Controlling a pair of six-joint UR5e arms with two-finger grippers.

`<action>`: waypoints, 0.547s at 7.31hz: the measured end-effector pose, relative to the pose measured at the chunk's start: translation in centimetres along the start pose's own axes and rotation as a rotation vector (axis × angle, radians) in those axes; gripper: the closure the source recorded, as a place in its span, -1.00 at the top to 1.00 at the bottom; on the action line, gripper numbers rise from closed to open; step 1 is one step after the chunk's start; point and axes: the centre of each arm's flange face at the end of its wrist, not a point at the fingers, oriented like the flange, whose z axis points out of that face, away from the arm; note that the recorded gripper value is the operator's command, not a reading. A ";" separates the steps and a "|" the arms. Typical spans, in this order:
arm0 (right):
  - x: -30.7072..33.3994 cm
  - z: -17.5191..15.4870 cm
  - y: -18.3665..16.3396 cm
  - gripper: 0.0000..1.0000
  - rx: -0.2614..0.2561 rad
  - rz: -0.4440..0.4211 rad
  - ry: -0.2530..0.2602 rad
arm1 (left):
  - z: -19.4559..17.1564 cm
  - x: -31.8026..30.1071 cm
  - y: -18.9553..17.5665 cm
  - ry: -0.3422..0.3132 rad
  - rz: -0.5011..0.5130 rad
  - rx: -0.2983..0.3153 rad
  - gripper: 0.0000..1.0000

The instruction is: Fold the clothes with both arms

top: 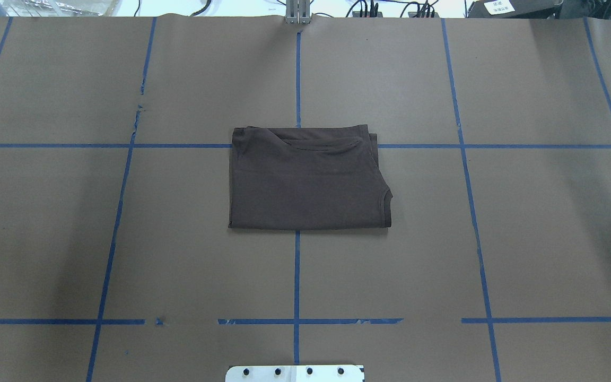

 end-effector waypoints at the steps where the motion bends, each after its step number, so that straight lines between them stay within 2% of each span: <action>1: -0.2 0.2 0.0 1.00 -0.004 -0.003 0.002 | 0.0 0.0 0.0 -0.002 0.001 -0.001 1.00; 4: -0.6 1.1 0.0 1.00 -0.022 -0.012 0.007 | 0.1 0.0 0.0 -0.006 0.007 0.002 1.00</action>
